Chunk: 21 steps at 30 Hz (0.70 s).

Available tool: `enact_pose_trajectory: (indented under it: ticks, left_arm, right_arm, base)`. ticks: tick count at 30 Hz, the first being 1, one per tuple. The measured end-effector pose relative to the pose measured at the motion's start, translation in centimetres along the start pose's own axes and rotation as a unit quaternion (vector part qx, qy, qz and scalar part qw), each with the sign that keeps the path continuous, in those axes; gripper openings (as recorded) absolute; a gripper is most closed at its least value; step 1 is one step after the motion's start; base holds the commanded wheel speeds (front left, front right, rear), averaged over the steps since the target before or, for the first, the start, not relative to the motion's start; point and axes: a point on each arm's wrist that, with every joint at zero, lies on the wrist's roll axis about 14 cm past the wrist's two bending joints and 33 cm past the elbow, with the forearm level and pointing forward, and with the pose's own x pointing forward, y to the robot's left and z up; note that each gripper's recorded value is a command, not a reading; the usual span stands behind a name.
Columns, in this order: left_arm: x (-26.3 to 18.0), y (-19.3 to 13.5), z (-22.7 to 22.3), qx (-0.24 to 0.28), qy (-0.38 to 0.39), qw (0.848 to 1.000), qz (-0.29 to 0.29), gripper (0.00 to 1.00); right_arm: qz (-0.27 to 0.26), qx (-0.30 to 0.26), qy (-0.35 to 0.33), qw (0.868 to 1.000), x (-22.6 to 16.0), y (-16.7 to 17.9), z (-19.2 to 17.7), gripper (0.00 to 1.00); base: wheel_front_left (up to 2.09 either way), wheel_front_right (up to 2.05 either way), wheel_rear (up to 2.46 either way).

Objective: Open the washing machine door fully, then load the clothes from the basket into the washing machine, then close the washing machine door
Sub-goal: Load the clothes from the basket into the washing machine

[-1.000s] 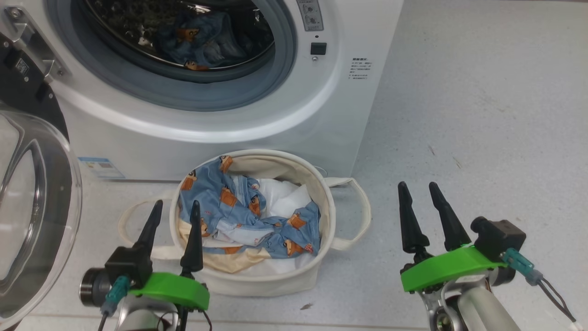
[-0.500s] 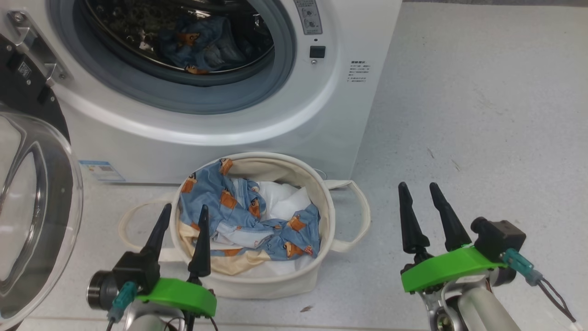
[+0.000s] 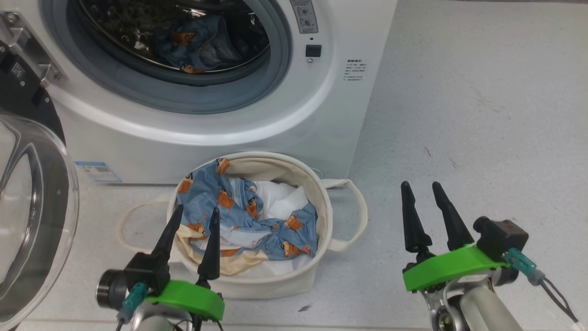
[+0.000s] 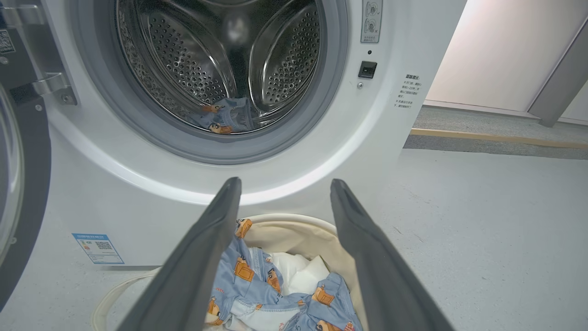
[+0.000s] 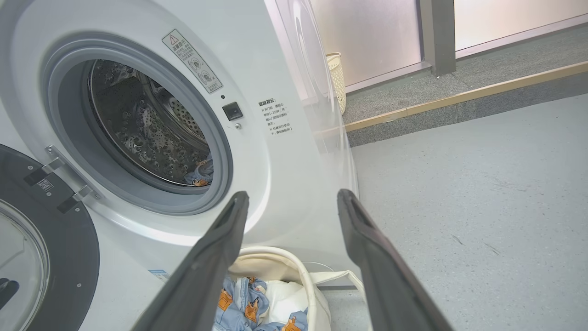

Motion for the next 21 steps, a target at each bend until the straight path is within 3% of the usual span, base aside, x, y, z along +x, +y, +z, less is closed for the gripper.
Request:
enact_pose_trajectory:
  ticks: [21]
  left_arm:
    - [-0.43, -0.18, 0.06, 0.004, 0.001, 1.0, 0.0, 1.0]
  right_arm:
    - [0.002, 0.001, 0.002, 1.0, -0.3, 0.25, -0.13, 1.0]
  base:
    - [0.0, 0.0, 0.0]
